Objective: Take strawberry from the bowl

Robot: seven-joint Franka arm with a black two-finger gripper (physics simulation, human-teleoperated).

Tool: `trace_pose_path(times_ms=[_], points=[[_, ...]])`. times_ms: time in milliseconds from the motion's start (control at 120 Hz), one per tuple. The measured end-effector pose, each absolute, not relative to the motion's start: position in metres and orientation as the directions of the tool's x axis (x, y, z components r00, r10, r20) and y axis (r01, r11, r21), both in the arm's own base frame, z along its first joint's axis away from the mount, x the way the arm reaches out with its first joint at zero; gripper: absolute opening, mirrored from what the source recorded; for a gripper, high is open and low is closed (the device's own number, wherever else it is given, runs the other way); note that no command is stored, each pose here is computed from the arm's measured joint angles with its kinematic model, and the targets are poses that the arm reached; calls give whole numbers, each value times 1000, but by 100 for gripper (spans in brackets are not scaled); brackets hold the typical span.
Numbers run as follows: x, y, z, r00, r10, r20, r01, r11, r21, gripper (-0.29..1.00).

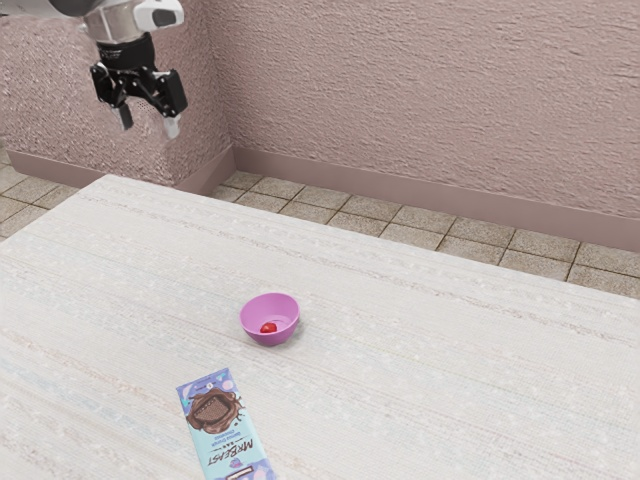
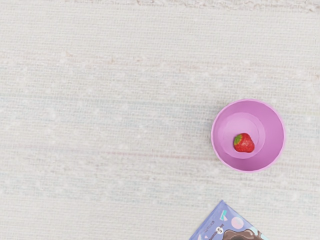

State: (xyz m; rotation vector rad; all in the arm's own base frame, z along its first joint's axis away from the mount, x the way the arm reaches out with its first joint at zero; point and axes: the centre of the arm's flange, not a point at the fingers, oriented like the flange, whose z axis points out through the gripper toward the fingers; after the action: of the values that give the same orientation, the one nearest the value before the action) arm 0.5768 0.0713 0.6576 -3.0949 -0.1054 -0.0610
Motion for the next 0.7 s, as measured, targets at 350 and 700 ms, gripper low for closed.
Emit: trace_pose_path(times_ms=[350, 700], points=[[586, 59, 647, 999, 36, 27, 37, -998, -45, 68], [589, 30, 445, 988, 9, -156, 2, -999, -43, 68]])
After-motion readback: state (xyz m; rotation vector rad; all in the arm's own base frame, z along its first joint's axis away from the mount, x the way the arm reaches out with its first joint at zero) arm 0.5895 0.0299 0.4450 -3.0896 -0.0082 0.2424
